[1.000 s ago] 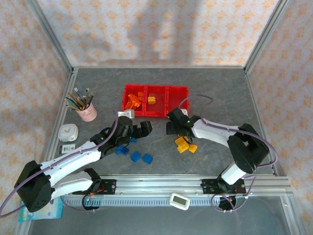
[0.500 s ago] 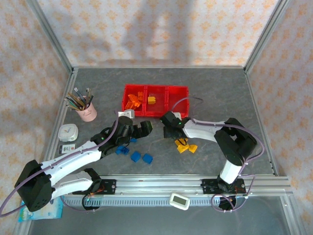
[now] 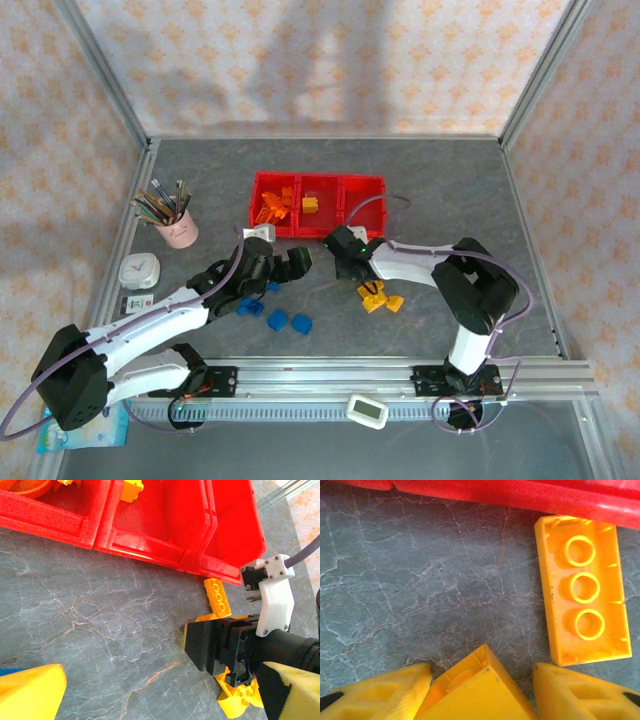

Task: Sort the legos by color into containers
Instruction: Pick up the lego from the center of the table, then place the lego in the container.

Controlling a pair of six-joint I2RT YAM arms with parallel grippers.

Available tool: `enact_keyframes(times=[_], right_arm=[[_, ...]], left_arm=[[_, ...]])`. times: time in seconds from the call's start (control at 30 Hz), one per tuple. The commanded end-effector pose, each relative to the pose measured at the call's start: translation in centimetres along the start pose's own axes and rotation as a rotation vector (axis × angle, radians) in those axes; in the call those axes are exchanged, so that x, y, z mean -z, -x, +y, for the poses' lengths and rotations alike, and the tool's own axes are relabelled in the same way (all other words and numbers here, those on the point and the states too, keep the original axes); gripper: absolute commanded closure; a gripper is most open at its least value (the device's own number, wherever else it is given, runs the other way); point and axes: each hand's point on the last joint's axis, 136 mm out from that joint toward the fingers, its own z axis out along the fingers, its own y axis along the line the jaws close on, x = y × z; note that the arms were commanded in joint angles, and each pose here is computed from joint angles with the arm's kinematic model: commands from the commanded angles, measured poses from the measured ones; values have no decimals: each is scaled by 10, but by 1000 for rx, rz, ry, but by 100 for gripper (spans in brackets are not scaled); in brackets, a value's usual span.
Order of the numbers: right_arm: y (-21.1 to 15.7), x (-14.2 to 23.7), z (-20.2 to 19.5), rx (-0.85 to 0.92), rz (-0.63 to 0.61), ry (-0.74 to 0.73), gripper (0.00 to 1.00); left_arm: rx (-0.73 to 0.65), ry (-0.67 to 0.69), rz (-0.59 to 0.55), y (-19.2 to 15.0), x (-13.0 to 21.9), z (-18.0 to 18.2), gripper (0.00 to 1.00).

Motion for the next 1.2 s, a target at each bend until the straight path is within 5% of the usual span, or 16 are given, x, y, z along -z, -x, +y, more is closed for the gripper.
enact_keyframes(times=[0.0,0.27,0.7,0.93,1.17], right_arm=[[11,-3,3,14,-32,-11,49],[11,0,5,27,-35,7,58],[26,35,14,55,-69,84,60],[69,69,37,48,-145,174,58],[133,60,62,17,-209,183,55]], left_arm=[[-10,8,-29,5,0,-1,1],[-16,12,-32,8,0,-3,1],[-17,68,-105,22,13,7,1],[-35,129,-163,42,26,16,1],[-6,169,-192,70,30,32,1]])
